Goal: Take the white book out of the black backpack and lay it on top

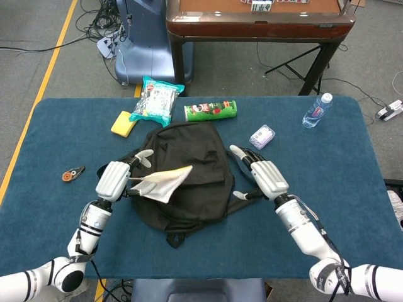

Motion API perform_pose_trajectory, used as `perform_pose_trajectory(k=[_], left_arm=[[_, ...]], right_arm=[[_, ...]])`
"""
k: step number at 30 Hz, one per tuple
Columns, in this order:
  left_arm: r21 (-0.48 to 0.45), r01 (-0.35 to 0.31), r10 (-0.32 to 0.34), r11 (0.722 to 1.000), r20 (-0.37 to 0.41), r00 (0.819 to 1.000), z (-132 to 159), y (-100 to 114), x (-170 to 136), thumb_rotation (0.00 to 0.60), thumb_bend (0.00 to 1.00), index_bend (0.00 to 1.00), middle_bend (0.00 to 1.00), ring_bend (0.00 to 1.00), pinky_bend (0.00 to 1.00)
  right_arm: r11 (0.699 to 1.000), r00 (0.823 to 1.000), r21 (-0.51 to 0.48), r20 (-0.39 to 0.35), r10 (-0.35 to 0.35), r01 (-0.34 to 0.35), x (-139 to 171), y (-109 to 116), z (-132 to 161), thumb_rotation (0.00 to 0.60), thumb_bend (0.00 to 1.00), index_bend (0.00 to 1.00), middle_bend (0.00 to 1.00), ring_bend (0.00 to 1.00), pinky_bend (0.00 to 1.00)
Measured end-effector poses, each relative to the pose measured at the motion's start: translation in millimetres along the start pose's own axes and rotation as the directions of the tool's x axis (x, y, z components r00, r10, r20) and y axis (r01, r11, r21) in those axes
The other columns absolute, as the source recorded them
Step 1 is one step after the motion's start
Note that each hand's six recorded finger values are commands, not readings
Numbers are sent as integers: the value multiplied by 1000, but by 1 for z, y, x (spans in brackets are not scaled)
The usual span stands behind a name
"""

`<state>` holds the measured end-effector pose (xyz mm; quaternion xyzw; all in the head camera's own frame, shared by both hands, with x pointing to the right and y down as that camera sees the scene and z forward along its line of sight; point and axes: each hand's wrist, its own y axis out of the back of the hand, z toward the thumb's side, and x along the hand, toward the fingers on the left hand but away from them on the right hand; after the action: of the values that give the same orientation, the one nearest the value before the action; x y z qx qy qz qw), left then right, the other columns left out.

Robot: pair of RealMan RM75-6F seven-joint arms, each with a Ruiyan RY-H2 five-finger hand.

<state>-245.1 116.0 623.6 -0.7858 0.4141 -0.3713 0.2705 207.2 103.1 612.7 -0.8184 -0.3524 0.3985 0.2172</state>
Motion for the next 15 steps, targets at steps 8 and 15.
perform_pose_trajectory(k=[8,15], left_arm=[[-17,1,-3,1000,-123,992,-37,27,-20,83,169,122,345,376,457],[72,-54,72,996,-267,961,-86,48,-33,600,169,156,344,370,452]], right_arm=[[999,996,22,80,-49,47,14,25,-35,600,102,11,120,52,113],[996,986,73,155,-60,49,33,35,-67,600,444,199,236,139,226]])
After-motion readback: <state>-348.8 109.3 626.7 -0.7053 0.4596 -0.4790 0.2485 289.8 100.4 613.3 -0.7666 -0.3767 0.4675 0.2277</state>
